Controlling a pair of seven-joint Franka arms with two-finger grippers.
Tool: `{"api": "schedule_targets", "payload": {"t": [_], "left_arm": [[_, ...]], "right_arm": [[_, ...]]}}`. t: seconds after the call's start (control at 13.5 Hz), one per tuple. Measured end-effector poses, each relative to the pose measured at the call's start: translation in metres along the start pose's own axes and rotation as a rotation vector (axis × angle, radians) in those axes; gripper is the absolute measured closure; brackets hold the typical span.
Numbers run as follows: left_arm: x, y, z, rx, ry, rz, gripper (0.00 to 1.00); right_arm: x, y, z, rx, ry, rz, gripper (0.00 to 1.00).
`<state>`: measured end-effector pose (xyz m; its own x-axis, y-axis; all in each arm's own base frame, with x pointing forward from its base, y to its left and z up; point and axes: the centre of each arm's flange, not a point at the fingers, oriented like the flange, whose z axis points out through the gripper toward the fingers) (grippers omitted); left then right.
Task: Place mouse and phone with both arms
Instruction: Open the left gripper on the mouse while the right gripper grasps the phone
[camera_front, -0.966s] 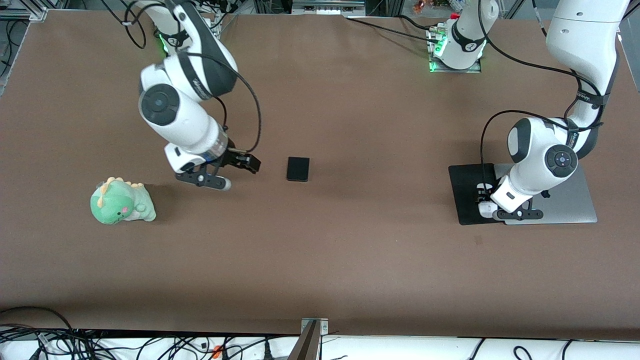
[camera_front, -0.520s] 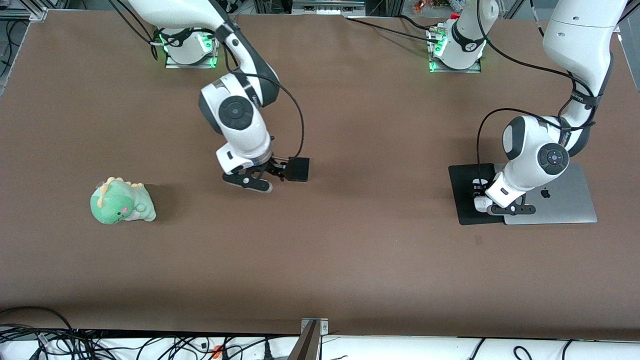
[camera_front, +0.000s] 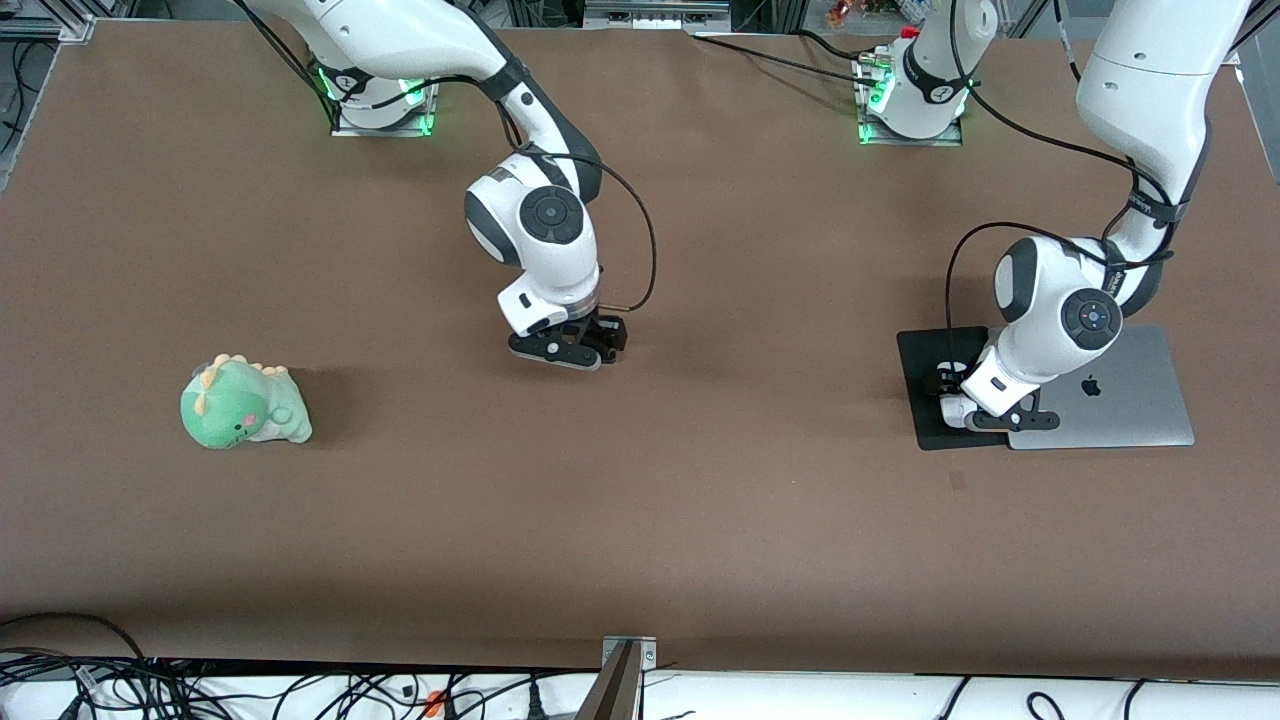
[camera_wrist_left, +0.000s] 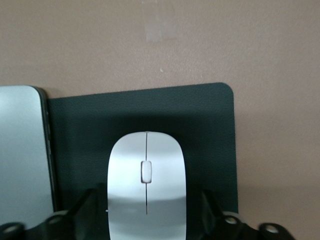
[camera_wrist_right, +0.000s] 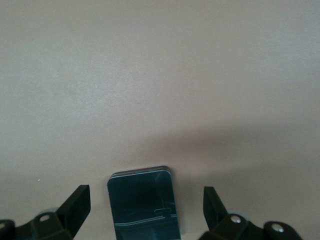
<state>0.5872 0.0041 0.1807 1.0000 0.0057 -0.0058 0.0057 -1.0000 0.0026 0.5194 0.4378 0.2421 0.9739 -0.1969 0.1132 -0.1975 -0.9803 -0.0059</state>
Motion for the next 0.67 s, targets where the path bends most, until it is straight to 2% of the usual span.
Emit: {"api": "schedule_targets", "payload": {"t": [0.22, 0.45, 0.67], "left_arm": [[0.015, -0.002, -0.039, 0.006, 0.064, 0.033, 0.0], [0.028, -0.008, -0.114, 0.023, 0.072, 0.057, 0.0], [0.022, -0.013, -0.211, 0.04, 0.061, 0.061, 0.0]], "right_arm": [[-0.018, -0.009, 0.023, 0.013, 0.027, -0.04, 0.0], [-0.029, -0.005, 0.038, 0.024, 0.054, -0.081, 0.0], [-0.035, -0.001, 0.046, 0.039, 0.062, -0.093, 0.0]]}}
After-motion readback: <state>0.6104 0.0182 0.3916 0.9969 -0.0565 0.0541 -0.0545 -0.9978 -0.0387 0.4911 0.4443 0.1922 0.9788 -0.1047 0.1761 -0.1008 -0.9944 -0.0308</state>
